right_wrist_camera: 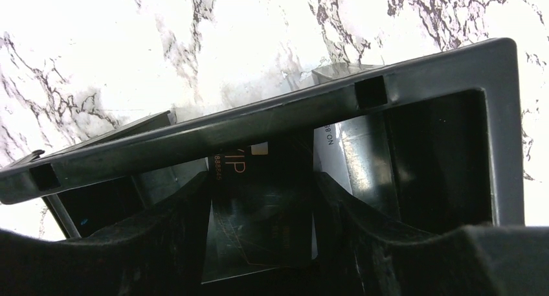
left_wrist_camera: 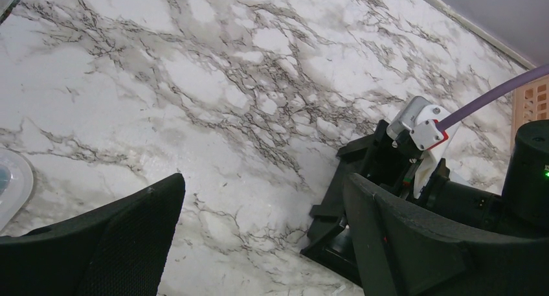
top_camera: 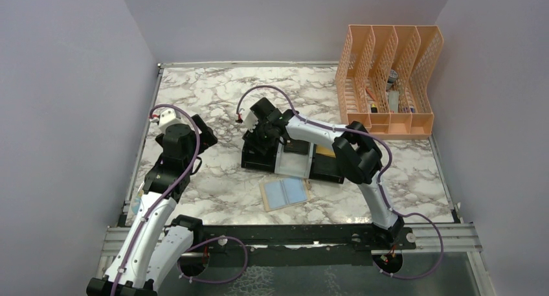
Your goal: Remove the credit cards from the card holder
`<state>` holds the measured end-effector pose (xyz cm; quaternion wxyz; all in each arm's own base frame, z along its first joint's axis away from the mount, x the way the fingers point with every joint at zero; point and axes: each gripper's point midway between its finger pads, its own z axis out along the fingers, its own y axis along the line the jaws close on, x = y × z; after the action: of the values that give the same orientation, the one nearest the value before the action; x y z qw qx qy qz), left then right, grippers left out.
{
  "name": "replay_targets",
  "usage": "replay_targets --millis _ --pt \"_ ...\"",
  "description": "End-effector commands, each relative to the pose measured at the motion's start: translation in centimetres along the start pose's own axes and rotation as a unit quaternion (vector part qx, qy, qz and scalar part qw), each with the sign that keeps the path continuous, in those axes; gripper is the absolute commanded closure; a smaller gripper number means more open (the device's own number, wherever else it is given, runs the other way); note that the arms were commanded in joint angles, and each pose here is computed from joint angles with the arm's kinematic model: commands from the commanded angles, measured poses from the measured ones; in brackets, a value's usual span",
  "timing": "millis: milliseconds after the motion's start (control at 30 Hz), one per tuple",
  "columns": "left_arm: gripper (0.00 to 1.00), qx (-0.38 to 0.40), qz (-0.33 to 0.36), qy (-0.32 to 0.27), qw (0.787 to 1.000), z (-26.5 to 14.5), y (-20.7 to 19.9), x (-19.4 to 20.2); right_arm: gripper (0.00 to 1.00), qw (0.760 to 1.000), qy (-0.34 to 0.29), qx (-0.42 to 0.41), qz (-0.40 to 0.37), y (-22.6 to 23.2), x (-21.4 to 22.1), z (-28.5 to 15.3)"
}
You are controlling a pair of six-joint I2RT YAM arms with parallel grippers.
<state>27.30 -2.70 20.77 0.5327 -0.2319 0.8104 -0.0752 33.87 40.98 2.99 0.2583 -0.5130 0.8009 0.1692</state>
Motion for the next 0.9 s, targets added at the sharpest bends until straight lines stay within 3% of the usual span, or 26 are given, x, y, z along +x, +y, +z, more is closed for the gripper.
replay_targets --millis 0,400,867 --pt "0.05 -0.008 0.004 -0.020 1.000 -0.5 0.4 -1.2 0.59 0.999 0.011 -0.023 0.024 1.1 -0.3 -1.1" --pt "0.05 -0.010 0.013 -0.017 1.000 -0.4 0.6 -0.9 0.54 0.998 -0.001 -0.050 0.034 1.6 -1.7 -2.5" --pt "0.05 0.014 0.013 0.029 0.999 0.4 -0.3 1.3 0.51 0.996 -0.025 -0.072 0.051 2.2 -2.2 -2.7"
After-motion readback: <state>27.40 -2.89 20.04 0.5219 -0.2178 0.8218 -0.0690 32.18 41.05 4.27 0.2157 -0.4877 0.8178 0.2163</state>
